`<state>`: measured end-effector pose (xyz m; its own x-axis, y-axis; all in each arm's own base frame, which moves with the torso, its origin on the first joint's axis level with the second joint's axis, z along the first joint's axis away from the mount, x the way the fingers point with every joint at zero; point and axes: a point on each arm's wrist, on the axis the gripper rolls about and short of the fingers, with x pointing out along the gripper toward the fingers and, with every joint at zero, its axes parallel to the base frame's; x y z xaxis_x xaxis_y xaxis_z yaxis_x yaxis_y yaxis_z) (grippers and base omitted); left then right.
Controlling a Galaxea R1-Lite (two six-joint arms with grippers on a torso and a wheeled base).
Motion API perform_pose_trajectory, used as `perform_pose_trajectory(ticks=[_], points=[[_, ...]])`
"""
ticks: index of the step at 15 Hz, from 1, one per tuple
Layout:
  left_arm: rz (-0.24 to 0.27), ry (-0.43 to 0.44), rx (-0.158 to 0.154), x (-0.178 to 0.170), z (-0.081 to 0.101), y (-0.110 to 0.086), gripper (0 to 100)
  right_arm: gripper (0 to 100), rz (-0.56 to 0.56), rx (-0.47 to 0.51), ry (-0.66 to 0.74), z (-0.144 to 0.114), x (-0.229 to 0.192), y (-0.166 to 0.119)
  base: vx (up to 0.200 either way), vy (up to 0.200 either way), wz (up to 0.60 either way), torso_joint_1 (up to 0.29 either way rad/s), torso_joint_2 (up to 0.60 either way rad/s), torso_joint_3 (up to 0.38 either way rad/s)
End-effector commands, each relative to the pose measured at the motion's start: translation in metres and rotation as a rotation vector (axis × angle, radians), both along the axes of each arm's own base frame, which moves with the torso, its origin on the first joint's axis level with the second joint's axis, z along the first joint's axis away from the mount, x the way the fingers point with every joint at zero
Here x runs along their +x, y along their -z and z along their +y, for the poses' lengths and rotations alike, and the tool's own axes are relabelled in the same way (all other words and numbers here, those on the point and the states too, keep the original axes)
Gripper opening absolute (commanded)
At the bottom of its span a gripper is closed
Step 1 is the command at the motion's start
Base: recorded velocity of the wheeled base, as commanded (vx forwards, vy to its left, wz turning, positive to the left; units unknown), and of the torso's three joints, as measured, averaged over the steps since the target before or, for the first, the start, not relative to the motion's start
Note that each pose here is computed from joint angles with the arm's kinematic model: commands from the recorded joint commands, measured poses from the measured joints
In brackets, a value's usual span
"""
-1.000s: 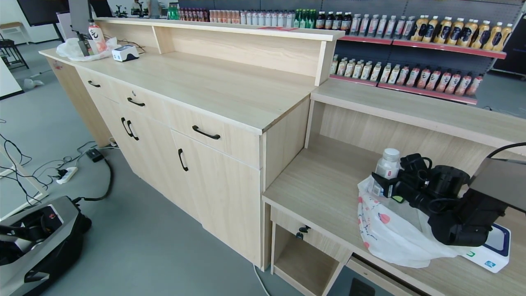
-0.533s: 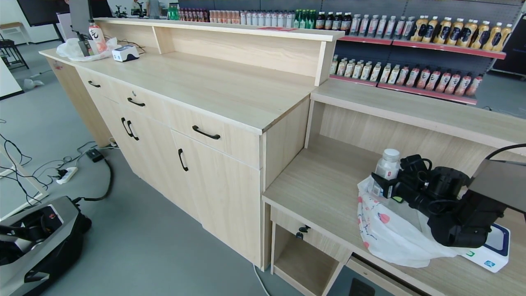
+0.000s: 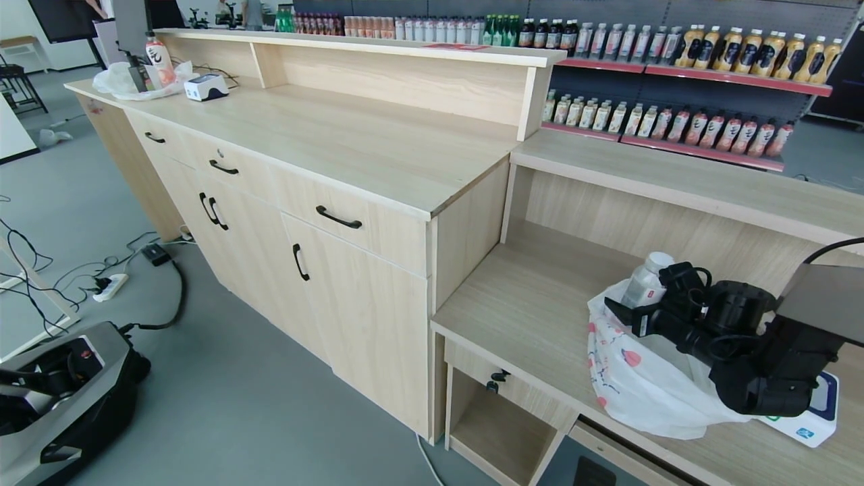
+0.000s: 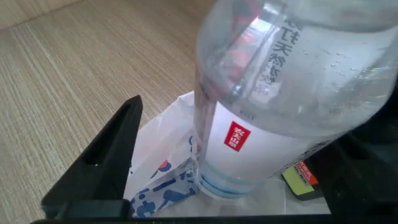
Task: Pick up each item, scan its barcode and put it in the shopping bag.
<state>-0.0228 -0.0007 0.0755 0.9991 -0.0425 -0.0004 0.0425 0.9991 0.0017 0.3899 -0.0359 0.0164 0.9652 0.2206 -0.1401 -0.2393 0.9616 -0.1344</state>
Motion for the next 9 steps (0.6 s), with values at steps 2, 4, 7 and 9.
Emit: perform_pose_trajectory(ticks=[2, 4, 7, 9], points=[[0.001, 0.000, 0.000, 0.000, 0.000, 0.000, 100, 100, -0.019, 0.000, 0.001, 0.000, -0.001, -0.007, 0.000, 0.000, 0.00, 0.000, 0.00, 0.000], [0.001, 0.000, 0.000, 0.000, 0.000, 0.000, 100, 100, -0.042, 0.004, -0.026, 0.001, -0.004, -0.022, 0.000, 0.000, 0.00, 0.000, 0.00, 0.000], [0.001, 0.000, 0.000, 0.000, 0.000, 0.000, 100, 100, -0.054, 0.002, -0.056, 0.003, -0.015, -0.049, 0.000, 0.000, 0.00, 0.000, 0.00, 0.000], [0.001, 0.000, 0.000, 0.000, 0.000, 0.000, 100, 100, -0.068, -0.002, -0.055, 0.003, -0.025, -0.077, 0.000, 0.000, 0.00, 0.000, 0.00, 0.000]])
